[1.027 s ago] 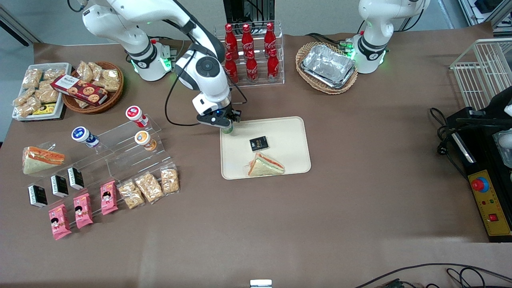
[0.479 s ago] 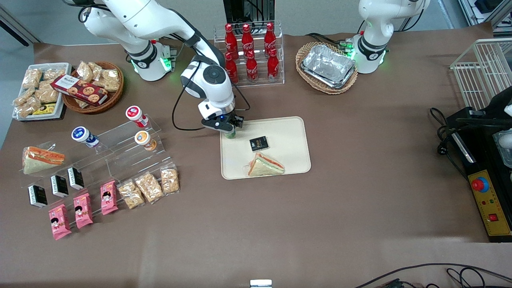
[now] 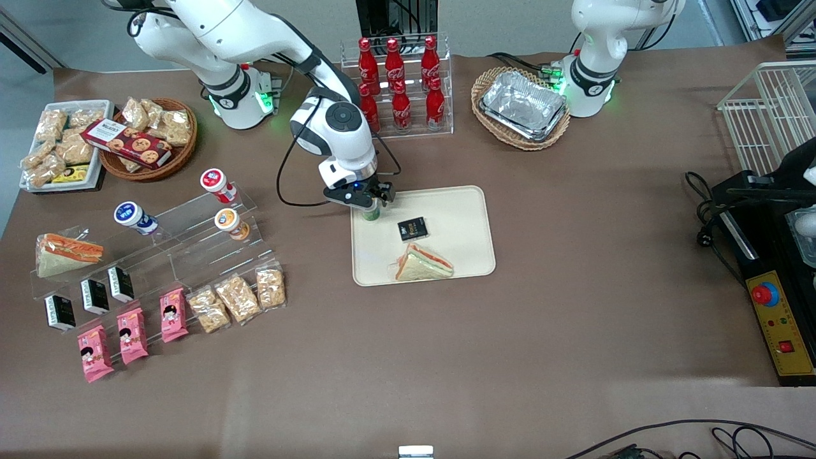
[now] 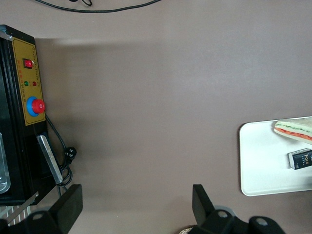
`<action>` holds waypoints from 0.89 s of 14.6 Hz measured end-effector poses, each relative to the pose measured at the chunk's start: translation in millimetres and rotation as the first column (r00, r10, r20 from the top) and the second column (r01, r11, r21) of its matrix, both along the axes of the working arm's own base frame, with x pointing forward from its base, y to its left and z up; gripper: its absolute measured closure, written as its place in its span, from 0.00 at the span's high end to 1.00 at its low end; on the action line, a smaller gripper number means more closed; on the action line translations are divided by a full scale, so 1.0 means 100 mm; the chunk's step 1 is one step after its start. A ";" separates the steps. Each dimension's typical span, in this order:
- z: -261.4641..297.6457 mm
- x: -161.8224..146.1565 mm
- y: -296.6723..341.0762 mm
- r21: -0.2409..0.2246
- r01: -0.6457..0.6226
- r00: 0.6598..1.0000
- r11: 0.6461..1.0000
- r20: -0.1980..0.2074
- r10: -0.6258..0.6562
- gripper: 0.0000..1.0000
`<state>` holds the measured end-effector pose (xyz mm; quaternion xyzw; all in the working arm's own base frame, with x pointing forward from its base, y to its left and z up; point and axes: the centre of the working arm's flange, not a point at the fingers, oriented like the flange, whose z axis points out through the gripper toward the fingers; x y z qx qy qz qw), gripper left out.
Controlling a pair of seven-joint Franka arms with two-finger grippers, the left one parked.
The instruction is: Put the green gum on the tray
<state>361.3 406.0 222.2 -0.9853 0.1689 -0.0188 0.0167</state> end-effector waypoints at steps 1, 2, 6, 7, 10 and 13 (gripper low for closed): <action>0.00 0.00 0.00 0.001 0.001 1.000 1.000 0.000 -0.001 1.00; 0.00 0.00 0.00 0.001 0.002 1.000 1.000 0.001 -0.002 1.00; 0.15 0.10 0.06 0.020 -0.003 0.999 1.000 0.032 0.003 1.00; 0.25 0.17 0.07 0.015 -0.011 0.999 1.000 0.045 0.011 1.00; 0.78 0.43 0.16 -0.062 -0.049 0.997 0.997 0.058 0.053 1.00; 1.52 0.68 0.28 -0.107 -0.082 0.995 0.991 0.045 0.087 1.00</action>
